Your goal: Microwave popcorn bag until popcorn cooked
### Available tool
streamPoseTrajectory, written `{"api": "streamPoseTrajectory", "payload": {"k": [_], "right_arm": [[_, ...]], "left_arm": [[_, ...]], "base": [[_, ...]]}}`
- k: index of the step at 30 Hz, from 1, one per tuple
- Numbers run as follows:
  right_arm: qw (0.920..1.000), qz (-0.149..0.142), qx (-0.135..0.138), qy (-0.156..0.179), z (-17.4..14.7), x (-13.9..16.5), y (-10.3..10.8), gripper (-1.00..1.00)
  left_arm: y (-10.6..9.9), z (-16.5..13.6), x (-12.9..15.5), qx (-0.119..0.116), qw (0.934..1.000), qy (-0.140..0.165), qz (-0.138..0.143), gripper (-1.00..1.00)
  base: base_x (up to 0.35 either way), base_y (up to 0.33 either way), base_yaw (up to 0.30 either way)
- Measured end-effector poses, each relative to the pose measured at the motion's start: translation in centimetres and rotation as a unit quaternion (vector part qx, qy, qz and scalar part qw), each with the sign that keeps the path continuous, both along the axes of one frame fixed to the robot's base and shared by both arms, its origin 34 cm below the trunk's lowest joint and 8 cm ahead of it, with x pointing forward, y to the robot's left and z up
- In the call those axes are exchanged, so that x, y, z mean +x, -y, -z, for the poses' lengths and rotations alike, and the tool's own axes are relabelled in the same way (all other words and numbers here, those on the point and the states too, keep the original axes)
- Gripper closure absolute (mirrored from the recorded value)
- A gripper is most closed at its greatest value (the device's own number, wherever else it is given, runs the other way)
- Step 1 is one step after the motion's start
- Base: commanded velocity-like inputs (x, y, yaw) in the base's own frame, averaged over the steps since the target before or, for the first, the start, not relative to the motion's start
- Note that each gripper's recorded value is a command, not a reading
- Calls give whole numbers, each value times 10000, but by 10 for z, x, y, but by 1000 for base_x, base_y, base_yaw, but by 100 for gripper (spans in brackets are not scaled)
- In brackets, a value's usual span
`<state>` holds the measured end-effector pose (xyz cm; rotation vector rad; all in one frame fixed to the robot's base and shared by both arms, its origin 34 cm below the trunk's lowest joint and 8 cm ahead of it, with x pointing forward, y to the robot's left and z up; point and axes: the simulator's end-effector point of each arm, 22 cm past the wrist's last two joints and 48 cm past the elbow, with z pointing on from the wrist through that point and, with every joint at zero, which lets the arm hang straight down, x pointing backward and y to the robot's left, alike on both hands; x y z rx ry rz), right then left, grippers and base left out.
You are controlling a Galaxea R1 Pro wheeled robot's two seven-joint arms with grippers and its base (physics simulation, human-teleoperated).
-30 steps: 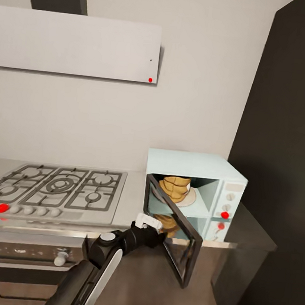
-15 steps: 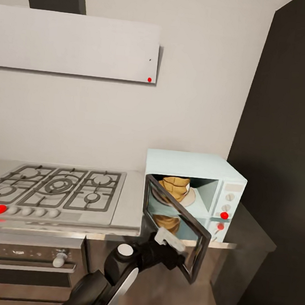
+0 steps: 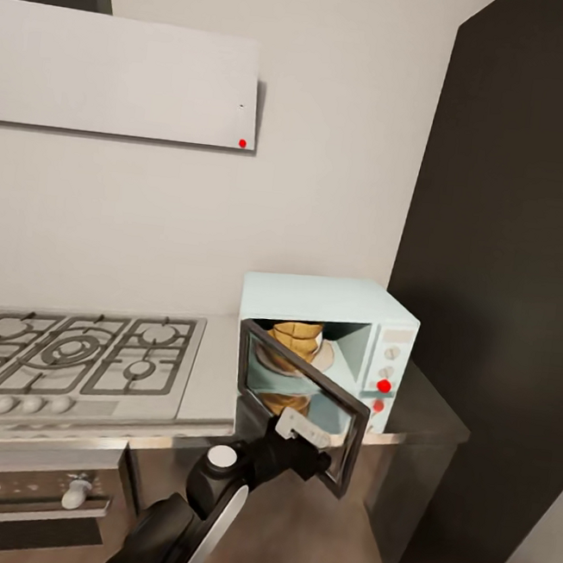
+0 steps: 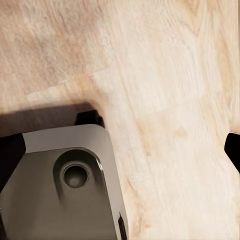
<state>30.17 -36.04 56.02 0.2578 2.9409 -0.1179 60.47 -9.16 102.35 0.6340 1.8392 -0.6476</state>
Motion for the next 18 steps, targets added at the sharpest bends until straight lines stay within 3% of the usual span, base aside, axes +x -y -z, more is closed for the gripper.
{"api": "streamPoseTrajectory", "payload": {"k": [4,7,9,18], "right_arm": [[10000,-1,5,2,0,0,-1,-100],[10000,-1,5,3,0,0,-1,-100],[10000,0,5,3,0,0,-1,-100],[10000,-2,12,2,0,0,-2,-100]], "left_arm": [[-5,9,4,26,9999,-94,-79,-100],[1,13,-1,109,9999,-68,10,-100],[19,14,-18,126,9995,-83,288,-100],[20,13,-18,123,9995,-70,292,-100]], "base": [[120,0,-206],[282,0,-195],[292,0,-189],[294,0,-181]]}}
